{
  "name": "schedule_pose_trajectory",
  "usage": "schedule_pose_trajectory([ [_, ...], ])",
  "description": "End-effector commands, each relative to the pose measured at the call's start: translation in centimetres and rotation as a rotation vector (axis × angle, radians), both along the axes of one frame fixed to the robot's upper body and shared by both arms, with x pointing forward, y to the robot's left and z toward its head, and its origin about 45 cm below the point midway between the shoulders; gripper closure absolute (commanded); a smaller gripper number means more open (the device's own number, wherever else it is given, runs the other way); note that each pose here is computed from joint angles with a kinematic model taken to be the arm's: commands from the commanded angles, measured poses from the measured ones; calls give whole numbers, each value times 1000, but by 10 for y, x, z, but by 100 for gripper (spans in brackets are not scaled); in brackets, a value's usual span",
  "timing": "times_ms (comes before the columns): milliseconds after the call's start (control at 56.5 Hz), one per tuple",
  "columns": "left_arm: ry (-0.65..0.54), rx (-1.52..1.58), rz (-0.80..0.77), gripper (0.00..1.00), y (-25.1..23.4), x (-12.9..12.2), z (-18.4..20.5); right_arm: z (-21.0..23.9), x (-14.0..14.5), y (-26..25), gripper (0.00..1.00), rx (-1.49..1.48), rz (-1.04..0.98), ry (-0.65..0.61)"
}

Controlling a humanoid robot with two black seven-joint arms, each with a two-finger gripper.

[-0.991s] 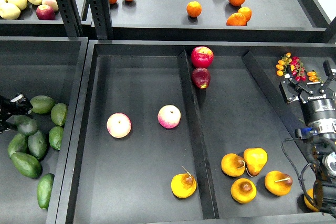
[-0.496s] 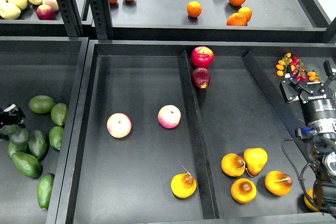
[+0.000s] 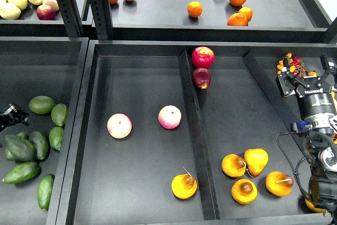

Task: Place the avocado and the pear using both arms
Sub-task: 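Move the right gripper toward the yellow pear in the middle compartment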

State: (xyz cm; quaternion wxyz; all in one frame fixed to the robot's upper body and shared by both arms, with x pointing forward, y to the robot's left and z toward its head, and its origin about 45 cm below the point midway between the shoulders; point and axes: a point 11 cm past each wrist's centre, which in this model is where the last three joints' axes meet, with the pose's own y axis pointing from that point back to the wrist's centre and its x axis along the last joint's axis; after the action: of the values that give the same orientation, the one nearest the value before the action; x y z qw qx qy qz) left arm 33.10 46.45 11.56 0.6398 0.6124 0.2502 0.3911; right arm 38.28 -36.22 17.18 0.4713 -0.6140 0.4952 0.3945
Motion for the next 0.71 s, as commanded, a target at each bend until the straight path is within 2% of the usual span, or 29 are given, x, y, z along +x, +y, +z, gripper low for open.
schedule_pose_trajectory([
  [0,4,-5,-5,3,-3,0,-3,5,5,10,0,-7,33,-13],
  [319,13,-30,-33,3,-22,3,-11,20,11,32,0,-61,120,-43],
  [478,6,-44,-34,3,-26,5,-11,29,10,32,0,-198,213,-34],
  [690,5,-42,-32,3,-25,5,-11,50,16,41,0,-550,566,62],
])
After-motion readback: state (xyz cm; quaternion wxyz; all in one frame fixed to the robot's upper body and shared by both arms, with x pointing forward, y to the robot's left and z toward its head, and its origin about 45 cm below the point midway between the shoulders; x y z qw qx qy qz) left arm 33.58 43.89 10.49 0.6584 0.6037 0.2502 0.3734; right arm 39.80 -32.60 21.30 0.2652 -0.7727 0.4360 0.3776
